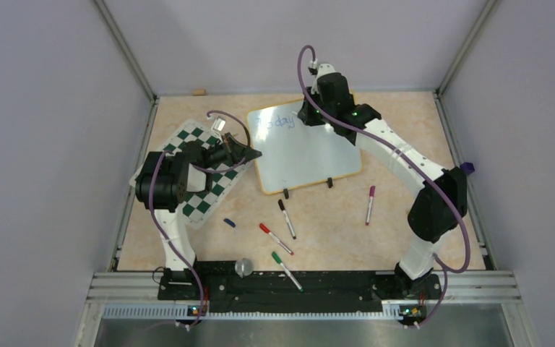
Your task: Write a sentence on the whiteboard
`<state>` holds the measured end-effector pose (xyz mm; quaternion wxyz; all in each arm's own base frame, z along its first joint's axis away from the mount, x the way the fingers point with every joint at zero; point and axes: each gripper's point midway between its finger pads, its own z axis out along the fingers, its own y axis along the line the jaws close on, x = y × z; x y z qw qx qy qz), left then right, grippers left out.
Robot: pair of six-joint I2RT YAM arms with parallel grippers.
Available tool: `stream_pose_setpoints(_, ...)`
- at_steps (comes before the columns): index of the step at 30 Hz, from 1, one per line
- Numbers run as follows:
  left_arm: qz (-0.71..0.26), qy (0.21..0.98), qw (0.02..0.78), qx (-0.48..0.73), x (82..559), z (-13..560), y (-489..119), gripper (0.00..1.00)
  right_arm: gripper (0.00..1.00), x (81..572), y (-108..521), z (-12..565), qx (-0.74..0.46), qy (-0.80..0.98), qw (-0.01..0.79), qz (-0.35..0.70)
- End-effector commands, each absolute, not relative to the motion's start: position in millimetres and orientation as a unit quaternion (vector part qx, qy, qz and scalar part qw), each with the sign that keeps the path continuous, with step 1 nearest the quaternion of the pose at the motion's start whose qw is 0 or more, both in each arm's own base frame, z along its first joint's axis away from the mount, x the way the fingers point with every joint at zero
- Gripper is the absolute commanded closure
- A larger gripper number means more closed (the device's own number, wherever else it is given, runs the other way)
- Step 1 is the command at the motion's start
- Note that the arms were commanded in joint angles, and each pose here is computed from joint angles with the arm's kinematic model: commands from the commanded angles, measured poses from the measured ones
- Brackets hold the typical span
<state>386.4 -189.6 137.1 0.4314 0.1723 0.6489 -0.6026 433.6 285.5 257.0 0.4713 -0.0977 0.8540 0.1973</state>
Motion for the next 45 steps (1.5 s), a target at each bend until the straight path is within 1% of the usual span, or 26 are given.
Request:
stream_pose_setpoints(1, -0.573, 0.607, 0.497, 0.235, 390, 157, -187, 1.00, 1.00, 442, 280, 271, -0.087, 0.845, 0.491, 0.190)
stream_pose_setpoints(12, -0.572, 0.607, 0.499, 0.234, 390, 157, -187, 1.00, 1.00, 435, 277, 268, -0.087, 0.849, 0.486, 0.191)
stream_pose_setpoints(20, -0.573, 0.608, 0.499, 0.232, 391, 156, -187, 1.00, 1.00, 432, 281, 294, -0.082, 0.834, 0.500, 0.218)
stream_pose_setpoints(30, -0.571, 0.607, 0.500, 0.234, 391, 157, -187, 1.00, 1.00, 417, 265, 302, -0.076, 0.829, 0.509, 0.219)
stream_pose_setpoints(45, -0.572, 0.608, 0.500, 0.232, 391, 156, -187, 1.00, 1.00, 428, 263, 280, -0.077, 0.847, 0.488, 0.196)
